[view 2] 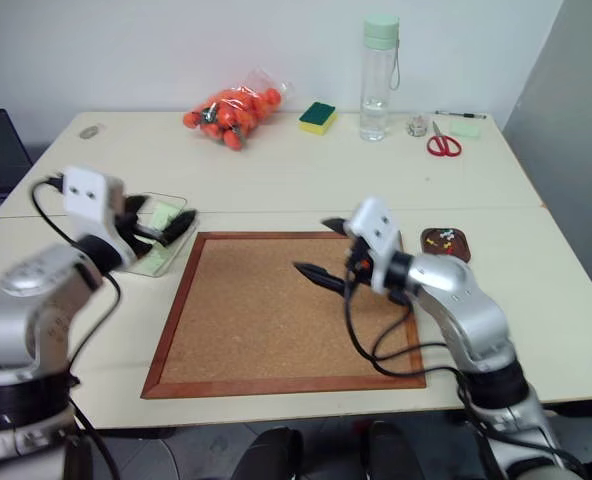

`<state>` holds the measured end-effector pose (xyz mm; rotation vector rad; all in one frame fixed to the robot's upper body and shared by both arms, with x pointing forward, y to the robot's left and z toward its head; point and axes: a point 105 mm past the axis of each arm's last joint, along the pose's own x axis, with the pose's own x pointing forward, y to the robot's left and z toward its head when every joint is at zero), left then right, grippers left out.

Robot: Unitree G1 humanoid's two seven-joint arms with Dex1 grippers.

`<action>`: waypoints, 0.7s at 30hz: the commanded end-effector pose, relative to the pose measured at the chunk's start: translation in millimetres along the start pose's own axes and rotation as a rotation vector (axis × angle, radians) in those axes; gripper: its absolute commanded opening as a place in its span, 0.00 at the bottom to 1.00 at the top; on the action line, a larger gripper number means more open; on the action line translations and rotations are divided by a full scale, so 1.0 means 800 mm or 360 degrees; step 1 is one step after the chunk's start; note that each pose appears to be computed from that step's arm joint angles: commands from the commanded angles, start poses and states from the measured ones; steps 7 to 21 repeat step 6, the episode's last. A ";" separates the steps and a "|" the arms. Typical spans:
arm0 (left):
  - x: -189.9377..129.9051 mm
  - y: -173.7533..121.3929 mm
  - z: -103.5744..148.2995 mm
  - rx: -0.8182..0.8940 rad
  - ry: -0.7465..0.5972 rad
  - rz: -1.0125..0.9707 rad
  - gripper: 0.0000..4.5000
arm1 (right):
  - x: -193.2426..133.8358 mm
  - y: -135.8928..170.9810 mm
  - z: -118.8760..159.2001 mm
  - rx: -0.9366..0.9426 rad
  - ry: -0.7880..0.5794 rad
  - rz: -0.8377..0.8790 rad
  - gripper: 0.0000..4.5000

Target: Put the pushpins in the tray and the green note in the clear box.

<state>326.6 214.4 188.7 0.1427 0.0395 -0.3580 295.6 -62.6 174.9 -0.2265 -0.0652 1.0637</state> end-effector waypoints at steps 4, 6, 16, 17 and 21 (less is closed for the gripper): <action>-0.017 -0.052 -0.023 0.0041 -0.0048 -0.0197 0.97 | -0.041 -0.004 -0.014 -0.0059 -0.0028 -0.0177 1.00; -0.018 -0.054 -0.026 0.0084 -0.0068 -0.0218 0.97 | -0.043 -0.008 -0.017 -0.0049 -0.0028 -0.0221 1.00; -0.018 -0.054 -0.026 0.0084 -0.0068 -0.0218 0.97 | -0.043 -0.008 -0.017 -0.0049 -0.0028 -0.0221 1.00; -0.018 -0.054 -0.026 0.0084 -0.0068 -0.0218 0.97 | -0.043 -0.008 -0.017 -0.0049 -0.0028 -0.0221 1.00; -0.018 -0.054 -0.026 0.0084 -0.0068 -0.0218 0.97 | -0.043 -0.008 -0.017 -0.0049 -0.0028 -0.0221 1.00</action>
